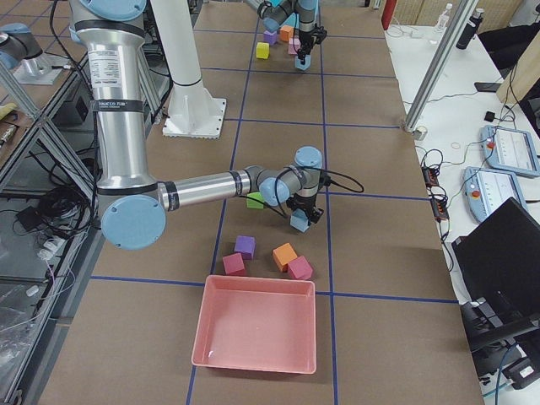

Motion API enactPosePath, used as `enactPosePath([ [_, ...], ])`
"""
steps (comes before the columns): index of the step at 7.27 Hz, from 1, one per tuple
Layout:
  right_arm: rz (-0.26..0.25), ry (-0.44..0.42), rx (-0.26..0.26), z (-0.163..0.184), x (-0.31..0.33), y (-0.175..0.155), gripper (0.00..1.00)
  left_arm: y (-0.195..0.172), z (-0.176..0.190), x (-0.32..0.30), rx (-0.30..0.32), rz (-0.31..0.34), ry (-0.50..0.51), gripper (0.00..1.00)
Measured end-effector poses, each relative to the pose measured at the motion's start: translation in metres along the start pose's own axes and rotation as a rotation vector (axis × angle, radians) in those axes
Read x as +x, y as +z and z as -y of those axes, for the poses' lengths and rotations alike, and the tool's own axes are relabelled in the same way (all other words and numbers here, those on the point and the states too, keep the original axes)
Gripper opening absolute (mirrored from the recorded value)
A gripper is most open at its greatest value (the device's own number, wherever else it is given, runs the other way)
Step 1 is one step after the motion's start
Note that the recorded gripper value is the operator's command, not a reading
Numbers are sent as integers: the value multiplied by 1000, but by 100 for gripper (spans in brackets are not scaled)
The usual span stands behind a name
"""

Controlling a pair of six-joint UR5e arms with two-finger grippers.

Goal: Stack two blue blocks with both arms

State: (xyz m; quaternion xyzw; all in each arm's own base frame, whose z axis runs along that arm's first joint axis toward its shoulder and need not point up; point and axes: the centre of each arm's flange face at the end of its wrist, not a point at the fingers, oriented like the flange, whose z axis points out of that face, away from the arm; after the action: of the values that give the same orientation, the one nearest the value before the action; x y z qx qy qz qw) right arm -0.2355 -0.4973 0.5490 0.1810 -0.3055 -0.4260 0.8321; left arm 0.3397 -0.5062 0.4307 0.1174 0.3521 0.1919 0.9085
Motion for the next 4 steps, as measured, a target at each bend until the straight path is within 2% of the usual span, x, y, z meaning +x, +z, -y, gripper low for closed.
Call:
enactPosePath([
  [2,-2,57,-23,33,-8,-38,66,-24,24,28,-25,-31,-139,62],
  [4,0,194,-16,89,-20,-67,66,-54,56,63,-49,-38,-280,62],
])
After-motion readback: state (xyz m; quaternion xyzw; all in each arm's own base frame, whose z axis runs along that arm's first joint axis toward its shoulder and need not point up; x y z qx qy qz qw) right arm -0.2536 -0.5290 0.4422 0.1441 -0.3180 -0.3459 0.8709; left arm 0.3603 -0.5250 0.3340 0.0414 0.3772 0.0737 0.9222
